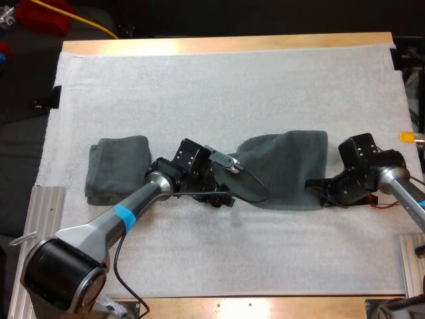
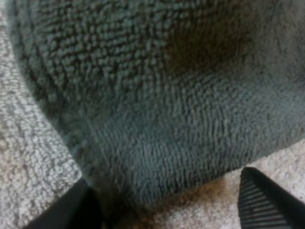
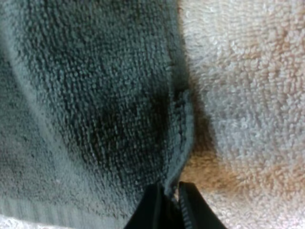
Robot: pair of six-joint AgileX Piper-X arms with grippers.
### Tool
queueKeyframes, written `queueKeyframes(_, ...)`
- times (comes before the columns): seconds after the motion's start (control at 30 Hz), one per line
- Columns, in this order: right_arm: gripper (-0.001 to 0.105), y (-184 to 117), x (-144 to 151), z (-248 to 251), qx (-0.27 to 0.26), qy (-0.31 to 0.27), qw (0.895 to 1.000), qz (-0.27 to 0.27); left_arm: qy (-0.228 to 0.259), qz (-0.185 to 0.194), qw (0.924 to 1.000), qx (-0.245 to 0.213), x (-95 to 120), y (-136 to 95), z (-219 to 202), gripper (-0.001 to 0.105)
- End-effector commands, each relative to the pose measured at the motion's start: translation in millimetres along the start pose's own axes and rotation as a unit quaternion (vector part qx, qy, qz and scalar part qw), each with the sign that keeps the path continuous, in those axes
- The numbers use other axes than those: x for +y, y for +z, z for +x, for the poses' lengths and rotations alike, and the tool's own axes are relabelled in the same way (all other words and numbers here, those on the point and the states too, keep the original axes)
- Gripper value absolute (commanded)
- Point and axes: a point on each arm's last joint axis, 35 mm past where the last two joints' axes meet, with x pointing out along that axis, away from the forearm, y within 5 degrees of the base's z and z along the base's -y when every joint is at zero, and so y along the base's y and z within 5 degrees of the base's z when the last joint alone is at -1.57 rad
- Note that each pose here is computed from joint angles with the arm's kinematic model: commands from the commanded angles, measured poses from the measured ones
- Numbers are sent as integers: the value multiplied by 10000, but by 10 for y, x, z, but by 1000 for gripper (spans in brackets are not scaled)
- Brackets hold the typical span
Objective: Pick towel from pile, fold and stack
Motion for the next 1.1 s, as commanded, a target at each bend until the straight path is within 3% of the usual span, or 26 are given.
queueKeyframes(0.0, 0, -16, 1, -25, 2, -43, 10000, -52, -77, 54, 9999, -50, -27, 25, -7, 50)
queueKeyframes(0.4, 0, -16, 2, -25, 3, -33, 10000, -52, 121, 42, 9999, -55, -11, 20, -7, 0)
queueKeyframes(0.63, 0, -19, 18, -63, -56, 81, 9999, -71, 120, 58, 9999, -55, -29, 13, -68, 0)
queueKeyframes(0.83, 0, -41, 93, -390, -713, 139, 9970, -278, 345, 447, 9974, -450, -141, 10, -481, 0)
queueKeyframes(1.07, 0, -118, 206, -897, -1631, 252, 9853, -443, 400, 763, 9905, -1075, -334, -34, -1144, 0)
